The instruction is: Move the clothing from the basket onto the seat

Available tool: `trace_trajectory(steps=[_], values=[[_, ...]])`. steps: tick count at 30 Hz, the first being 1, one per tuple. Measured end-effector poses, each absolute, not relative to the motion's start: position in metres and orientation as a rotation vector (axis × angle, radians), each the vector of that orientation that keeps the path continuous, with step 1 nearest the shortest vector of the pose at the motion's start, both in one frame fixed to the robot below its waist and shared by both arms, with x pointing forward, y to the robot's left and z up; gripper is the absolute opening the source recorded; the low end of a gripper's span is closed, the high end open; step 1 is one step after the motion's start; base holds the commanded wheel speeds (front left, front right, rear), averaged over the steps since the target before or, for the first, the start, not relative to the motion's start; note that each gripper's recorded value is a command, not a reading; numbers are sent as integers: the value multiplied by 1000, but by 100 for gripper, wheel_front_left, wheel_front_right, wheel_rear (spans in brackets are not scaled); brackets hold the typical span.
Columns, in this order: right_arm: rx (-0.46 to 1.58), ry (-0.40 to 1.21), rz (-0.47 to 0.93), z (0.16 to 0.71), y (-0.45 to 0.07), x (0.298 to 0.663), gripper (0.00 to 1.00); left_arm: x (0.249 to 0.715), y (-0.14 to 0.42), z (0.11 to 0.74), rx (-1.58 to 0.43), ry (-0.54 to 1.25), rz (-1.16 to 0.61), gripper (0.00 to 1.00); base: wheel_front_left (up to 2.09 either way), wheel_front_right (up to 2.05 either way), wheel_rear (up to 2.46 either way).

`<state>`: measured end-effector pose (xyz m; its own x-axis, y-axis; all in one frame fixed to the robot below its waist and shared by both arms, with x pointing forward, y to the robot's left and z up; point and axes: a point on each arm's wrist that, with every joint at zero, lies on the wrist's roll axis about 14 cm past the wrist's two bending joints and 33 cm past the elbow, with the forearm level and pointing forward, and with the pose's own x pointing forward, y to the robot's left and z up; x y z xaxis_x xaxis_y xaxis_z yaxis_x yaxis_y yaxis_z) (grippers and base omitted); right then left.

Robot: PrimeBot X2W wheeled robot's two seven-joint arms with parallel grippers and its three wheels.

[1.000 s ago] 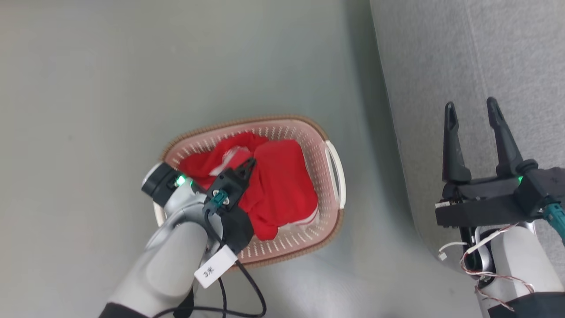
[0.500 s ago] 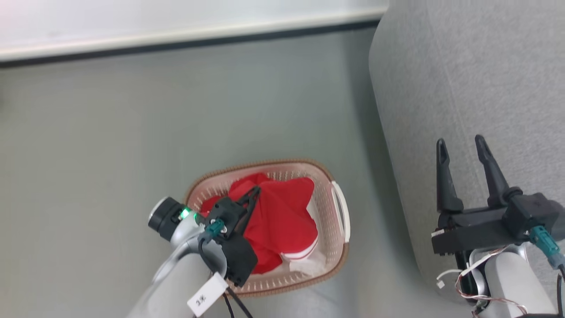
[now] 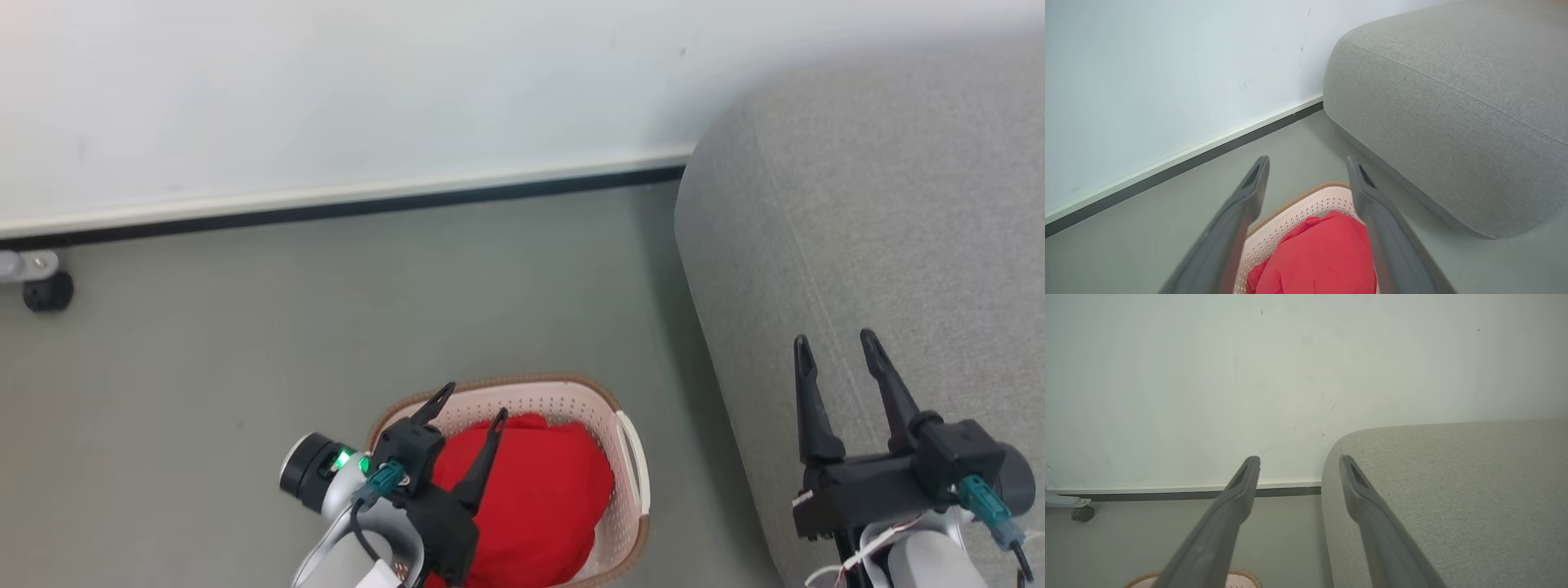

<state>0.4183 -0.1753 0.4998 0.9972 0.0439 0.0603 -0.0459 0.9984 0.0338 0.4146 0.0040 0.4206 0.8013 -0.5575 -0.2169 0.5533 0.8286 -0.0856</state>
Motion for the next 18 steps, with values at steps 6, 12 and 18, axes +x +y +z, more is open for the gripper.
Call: trace_trajectory(steps=[6,12,18], values=[[39,-82,46,510,-175,398,100,405,22,437,-53,200,-509,100,0,0,0],[42,-106,40,518,-176,377,100,398,56,448,-61,167,-395,100,0,0,0],[44,-141,45,528,-175,366,100,389,98,451,-79,150,-262,100,0,0,0]])
